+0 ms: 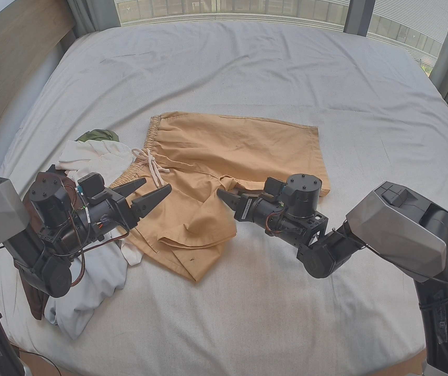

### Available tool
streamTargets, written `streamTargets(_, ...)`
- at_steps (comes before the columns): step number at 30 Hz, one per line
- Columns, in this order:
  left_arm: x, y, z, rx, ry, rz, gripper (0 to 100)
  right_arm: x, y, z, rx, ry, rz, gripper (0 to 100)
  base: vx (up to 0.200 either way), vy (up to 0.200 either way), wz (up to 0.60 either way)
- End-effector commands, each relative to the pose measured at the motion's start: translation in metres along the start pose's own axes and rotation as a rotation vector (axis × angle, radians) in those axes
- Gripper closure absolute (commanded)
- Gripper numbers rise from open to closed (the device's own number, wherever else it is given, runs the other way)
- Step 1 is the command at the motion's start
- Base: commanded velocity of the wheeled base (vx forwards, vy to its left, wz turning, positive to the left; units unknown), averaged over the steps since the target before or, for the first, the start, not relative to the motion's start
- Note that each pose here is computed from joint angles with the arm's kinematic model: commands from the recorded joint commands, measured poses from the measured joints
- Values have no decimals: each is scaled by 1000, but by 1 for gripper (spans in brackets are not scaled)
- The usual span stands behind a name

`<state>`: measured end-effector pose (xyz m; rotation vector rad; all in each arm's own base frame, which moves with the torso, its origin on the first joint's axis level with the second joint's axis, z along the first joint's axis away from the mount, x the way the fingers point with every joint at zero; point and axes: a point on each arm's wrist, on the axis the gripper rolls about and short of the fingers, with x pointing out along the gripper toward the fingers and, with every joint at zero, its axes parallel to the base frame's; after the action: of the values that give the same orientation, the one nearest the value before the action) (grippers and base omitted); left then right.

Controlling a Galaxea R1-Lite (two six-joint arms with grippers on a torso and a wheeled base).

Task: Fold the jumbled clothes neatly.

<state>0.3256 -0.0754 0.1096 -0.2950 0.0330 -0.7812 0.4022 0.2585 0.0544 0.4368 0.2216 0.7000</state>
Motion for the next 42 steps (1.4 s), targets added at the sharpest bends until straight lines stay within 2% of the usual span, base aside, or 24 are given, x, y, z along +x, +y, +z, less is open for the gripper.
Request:
streamTargets(1, 0, 1, -2, -4, 5, 2, 0, -27, 7, 1, 2, 32, -13, 0, 0, 0, 0)
streamTargets(6, 1, 1, -3, -1, 8, 2, 0, -53, 8, -8, 8, 67, -28, 0, 0, 0, 0)
streamTargets(14, 2, 3, -6, 4, 13, 5, 0, -70, 4, -29, 16, 102, -33, 0, 0, 0, 0)
streamTargets(20, 2, 2, -5, 6, 11, 3, 0, -64, 4, -31, 16, 100, -24, 0, 0, 0, 0)
streamTargets(29, 1, 2, -3, 9, 6, 3, 0, -49, 4, -52, 21, 135, -13, 0, 0, 0, 0)
streamTargets(36, 1, 2, -3, 11, 6, 3, 0, -47, 7, -52, 20, 126, -4, 0, 0, 0, 0)
streamTargets(37, 1, 2, -3, 11, 6, 3, 0, -47, 7, -51, 22, 125, -3, 100, 0, 0, 0)
streamTargets(42, 1, 3, -4, 26, 8, 6, 0, -48, 9, -51, 40, 120, 2, 100, 0, 0, 0)
